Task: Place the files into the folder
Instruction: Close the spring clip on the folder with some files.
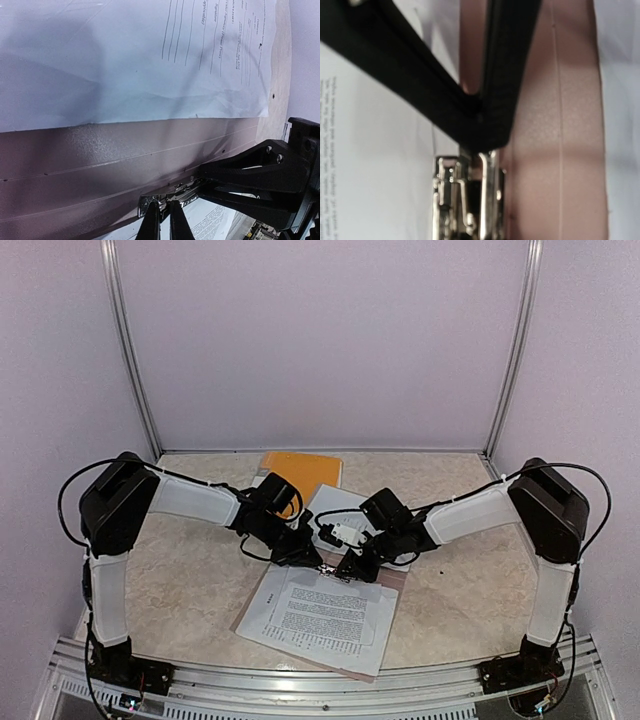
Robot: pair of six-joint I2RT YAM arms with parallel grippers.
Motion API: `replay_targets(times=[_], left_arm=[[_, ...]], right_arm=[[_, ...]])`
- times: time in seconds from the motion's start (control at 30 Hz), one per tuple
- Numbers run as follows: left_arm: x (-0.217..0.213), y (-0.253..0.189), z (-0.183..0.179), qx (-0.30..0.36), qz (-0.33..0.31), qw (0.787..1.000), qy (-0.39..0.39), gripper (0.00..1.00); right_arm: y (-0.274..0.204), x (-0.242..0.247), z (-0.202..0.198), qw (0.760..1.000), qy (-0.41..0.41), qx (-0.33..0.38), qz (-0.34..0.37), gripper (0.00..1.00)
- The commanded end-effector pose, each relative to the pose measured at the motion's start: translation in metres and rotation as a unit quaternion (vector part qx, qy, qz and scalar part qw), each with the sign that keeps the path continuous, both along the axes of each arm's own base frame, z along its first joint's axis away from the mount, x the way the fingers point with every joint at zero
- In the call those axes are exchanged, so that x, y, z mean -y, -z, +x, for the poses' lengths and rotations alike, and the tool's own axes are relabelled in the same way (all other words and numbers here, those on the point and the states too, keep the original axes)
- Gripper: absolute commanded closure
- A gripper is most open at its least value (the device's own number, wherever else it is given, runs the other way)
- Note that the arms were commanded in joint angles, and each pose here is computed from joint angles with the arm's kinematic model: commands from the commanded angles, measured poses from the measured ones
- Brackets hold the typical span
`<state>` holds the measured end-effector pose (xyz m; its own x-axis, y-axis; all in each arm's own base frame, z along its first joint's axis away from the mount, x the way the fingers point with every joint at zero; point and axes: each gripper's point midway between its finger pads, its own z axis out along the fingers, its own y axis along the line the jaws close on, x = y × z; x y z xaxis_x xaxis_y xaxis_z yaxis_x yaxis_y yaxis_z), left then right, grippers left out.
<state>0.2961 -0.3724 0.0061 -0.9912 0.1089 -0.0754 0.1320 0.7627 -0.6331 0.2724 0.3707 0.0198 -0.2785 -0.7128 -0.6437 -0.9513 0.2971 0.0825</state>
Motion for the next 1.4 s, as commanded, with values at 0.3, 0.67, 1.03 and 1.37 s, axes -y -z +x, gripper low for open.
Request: replay_targets(times=[0.3,0.67,1.03,1.37], left_arm=[[-0.151,0.142,-0.062,-0.067,0.301,0.950,-0.042,1.00],[-0.091,0.080,-0.040,-0.015,0.196,0.980,-0.020,1.00],[-0.075,0.064,-0.053,-0.005,0.173,0.985,0.010,1.00],[-0.068,0.059,-0.070,-0.035,0.145,0.989,0.020,1.00]], right_arm=[[0.076,0.037,-0.068,0.986,-0.047,-0.109,-0.117,1.00],[0.075,0.036,-0.068,0.986,-0.046,-0.109,-0.117,1.00],[0.076,0.036,-0.068,0.986,-0.045,-0.109,-0.117,1.00],[0.078,0.038,-0.066,0.986,-0.039,-0.108,-0.123,1.00]])
